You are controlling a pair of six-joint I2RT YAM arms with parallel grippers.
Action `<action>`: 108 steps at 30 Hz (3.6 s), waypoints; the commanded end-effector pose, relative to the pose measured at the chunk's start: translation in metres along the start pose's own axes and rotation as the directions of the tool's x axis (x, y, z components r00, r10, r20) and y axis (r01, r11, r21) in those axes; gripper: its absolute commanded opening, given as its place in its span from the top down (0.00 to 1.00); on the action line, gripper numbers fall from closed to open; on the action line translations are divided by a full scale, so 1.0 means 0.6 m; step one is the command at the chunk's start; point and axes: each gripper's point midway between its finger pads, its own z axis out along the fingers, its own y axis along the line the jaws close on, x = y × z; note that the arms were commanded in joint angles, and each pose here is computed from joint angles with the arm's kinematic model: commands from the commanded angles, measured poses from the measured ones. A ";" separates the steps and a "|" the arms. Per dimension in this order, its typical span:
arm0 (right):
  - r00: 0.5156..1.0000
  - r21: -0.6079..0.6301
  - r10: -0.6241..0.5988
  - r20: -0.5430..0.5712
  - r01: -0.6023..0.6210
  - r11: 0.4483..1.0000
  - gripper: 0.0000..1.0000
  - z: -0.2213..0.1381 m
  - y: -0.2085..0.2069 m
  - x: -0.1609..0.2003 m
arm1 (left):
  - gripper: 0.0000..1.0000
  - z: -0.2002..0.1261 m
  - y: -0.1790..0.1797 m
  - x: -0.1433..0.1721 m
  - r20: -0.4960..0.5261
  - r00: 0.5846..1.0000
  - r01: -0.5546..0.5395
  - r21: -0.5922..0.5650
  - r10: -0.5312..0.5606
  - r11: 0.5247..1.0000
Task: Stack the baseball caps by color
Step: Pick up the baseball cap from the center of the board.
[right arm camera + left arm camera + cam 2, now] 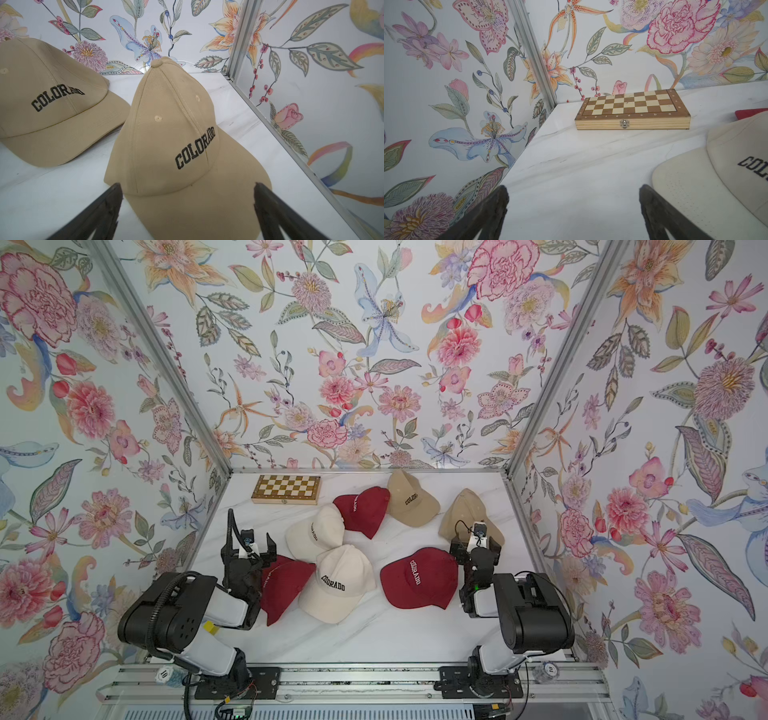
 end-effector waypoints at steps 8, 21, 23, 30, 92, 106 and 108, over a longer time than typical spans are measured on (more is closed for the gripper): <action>1.000 -0.013 0.015 0.020 -0.015 1.000 0.01 0.002 0.005 -0.015 | 0.00 0.012 0.005 -0.023 0.037 0.999 0.035 -0.006 -0.035 0.999; 1.000 -0.007 0.012 0.018 -0.011 1.000 0.01 0.002 0.004 -0.014 | 0.00 0.017 0.004 -0.022 0.032 0.999 0.039 0.013 -0.040 0.999; 1.000 -0.008 0.010 0.017 -0.010 1.000 0.01 0.002 0.004 -0.013 | 0.00 0.017 0.005 -0.022 0.031 0.999 0.039 0.012 -0.040 0.999; 1.000 -0.006 0.009 0.018 -0.008 1.000 0.01 0.002 0.005 -0.014 | 0.00 0.017 0.005 -0.022 0.032 0.999 0.038 0.012 -0.038 0.999; 0.614 -0.245 0.276 -0.739 -0.628 0.739 0.16 -0.164 0.115 0.014 | 0.00 -0.233 -0.444 -0.239 0.135 0.986 -0.166 0.874 0.099 0.457; 0.631 -0.303 0.289 -0.720 -0.661 0.686 0.76 -0.160 0.132 0.005 | 0.00 -0.235 -0.463 -0.239 0.146 0.983 -0.183 0.876 0.115 0.446; 0.641 -0.311 0.290 -0.711 -0.657 0.687 0.84 -0.160 0.132 -0.004 | 0.00 -0.235 -0.464 -0.238 0.146 0.982 -0.183 0.877 0.117 0.445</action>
